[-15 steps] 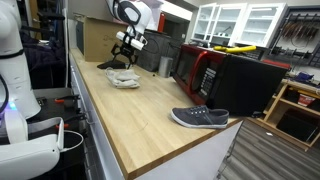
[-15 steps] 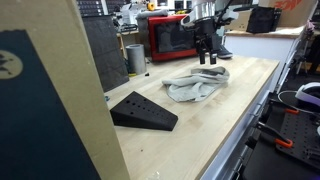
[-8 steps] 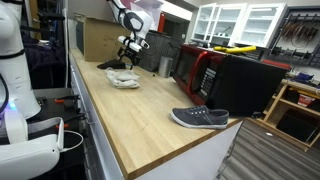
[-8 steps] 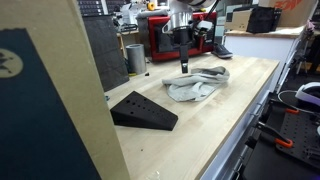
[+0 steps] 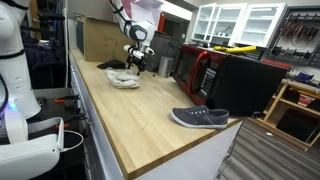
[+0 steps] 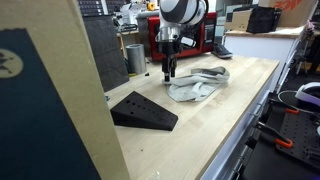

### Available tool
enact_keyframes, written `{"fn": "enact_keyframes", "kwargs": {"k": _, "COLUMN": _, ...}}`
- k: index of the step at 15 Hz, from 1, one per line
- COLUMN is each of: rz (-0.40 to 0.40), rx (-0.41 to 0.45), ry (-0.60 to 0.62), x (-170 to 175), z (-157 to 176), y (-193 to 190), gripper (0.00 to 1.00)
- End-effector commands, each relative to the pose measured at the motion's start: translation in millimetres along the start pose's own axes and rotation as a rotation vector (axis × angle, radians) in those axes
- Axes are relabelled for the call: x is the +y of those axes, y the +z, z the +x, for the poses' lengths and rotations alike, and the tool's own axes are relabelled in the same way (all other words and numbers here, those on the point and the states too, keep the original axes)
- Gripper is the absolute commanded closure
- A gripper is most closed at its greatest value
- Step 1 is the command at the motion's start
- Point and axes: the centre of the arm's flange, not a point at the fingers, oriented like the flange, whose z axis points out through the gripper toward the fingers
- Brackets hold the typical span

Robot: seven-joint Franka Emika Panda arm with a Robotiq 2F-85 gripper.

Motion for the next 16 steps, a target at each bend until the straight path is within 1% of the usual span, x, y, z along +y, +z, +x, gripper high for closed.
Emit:
{"fn": "enact_keyframes", "kwargs": {"k": 1, "rz": -0.024, "rx": 0.045, "ry": 0.083, "x": 19.9, "z": 20.7, "y": -3.7, "gripper": 0.0}}
{"fn": "enact_keyframes", "kwargs": {"k": 3, "rz": -0.028, "rx": 0.045, "ry": 0.11, "x": 26.9, "z": 23.7, "y": -0.1, "gripper": 0.0}}
{"fn": "enact_keyframes", "kwargs": {"k": 7, "rz": -0.031, "rx": -0.013, "ry": 0.155, "x": 39.8, "z": 26.3, "y": 13.9, "gripper": 0.0}}
{"fn": "enact_keyframes", "kwargs": {"k": 8, "rz": -0.03, "rx": -0.033, "ry": 0.162, "x": 43.0, "z": 25.8, "y": 17.9, "gripper": 0.07}}
{"fn": "enact_keyframes", "kwargs": {"k": 9, "rz": -0.03, "rx": -0.046, "ry": 0.172, "x": 45.4, "z": 26.1, "y": 19.7, "gripper": 0.26}}
{"fn": "enact_keyframes", "kwargs": {"k": 16, "rz": 0.017, "rx": -0.143, "ry": 0.24, "x": 62.8, "z": 24.7, "y": 1.8, "gripper": 0.79}}
